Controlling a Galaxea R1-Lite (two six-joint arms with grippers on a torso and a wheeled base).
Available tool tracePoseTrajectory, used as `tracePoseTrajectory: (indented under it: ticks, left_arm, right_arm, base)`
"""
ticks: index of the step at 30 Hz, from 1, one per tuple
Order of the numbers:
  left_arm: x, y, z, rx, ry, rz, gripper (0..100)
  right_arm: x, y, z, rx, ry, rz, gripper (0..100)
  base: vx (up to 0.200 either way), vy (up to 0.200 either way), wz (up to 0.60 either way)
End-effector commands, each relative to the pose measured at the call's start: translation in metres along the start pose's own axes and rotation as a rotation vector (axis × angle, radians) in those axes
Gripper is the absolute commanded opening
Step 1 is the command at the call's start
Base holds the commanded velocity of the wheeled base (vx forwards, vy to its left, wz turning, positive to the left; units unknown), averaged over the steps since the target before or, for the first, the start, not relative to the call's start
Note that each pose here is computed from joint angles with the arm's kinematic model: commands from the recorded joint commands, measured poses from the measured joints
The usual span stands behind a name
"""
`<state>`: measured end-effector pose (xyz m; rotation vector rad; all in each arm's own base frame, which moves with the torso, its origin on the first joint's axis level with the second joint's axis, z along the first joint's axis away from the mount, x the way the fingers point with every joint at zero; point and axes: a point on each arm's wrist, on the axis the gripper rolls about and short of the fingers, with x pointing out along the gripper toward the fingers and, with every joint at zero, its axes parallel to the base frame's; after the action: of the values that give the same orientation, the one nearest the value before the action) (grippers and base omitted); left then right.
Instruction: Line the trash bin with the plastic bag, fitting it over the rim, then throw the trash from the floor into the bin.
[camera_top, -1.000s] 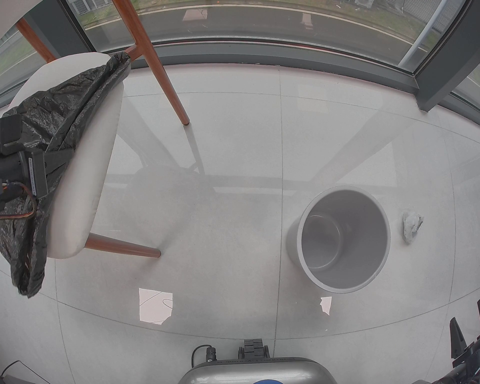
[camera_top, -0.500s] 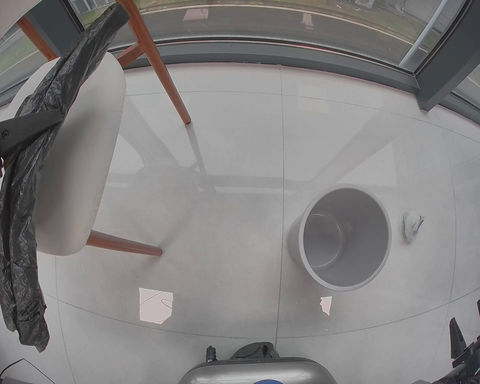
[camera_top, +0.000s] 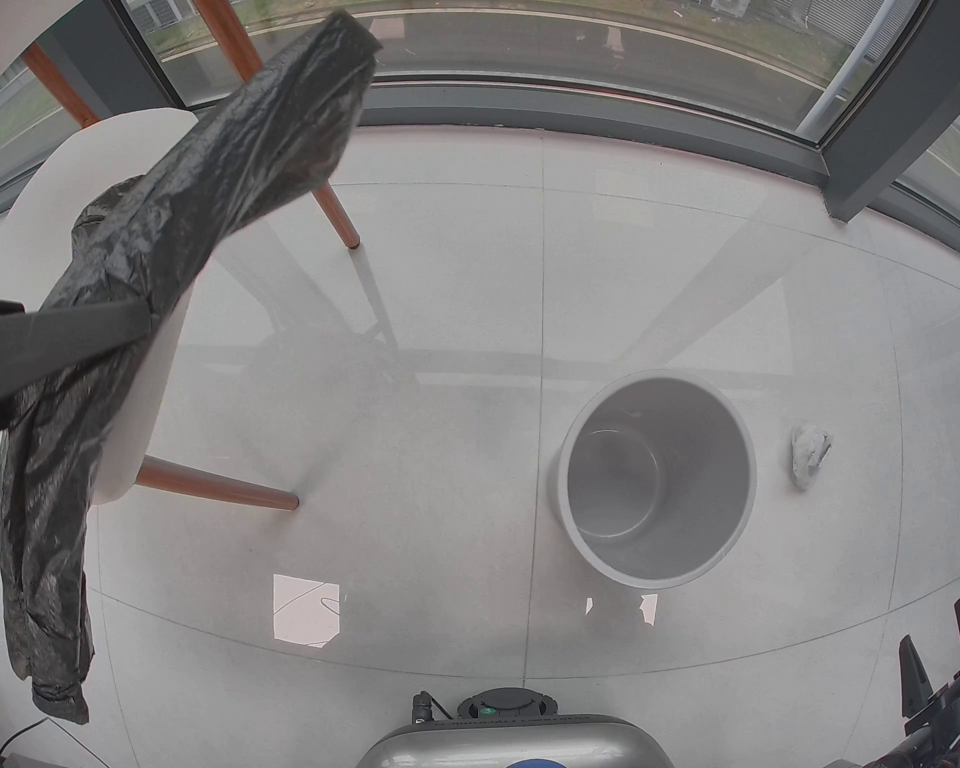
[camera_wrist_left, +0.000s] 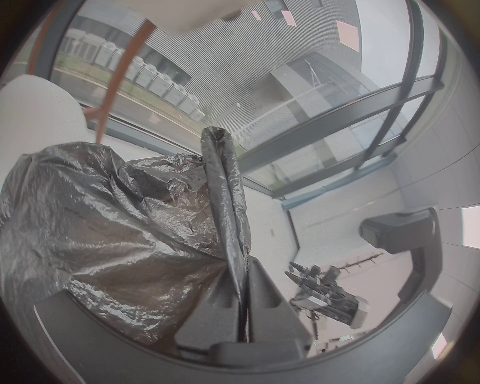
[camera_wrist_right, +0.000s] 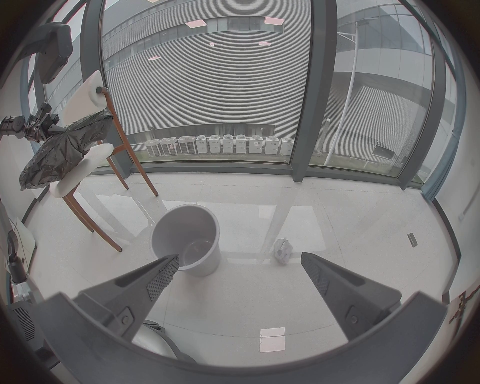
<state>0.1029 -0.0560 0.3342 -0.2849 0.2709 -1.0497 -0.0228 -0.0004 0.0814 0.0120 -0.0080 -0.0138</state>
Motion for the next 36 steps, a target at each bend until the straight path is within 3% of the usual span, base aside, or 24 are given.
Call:
tracePoseTrajectory:
  ticks: [1,13,20,24,36]
  left_arm:
    - [0.004,0.004,-0.011,-0.037,0.065,-0.097,0]
    - [0.01,0.003,-0.022,-0.121,0.191,-0.366,0]
    - [0.034,0.004,-0.036,-0.194,0.309,-0.465,0]
    - [0.045,0.007,-0.042,-0.209,0.343,-0.486,0]
    - [0.094,0.045,-0.069,-0.231,0.358,-0.48,0]
  right_arm:
    - [0.0,0.0,-0.005,0.0,0.0,0.0,100]
    - [0.0,0.0,-0.005,0.0,0.0,0.0,100]
    - [0.0,0.0,-0.005,0.002,0.0,0.0,100]
    - [0.0,0.0,-0.005,0.002,0.0,0.0,100]
    - [0.0,0.0,-0.005,0.002,0.0,0.0,100]
  base:
    - [0.0,-0.2,0.0]
    - [0.0,-0.2,0.0]
    - [0.0,-0.2,0.0]
    - [0.0,-0.2,0.0]
    - [0.0,-0.167,0.0]
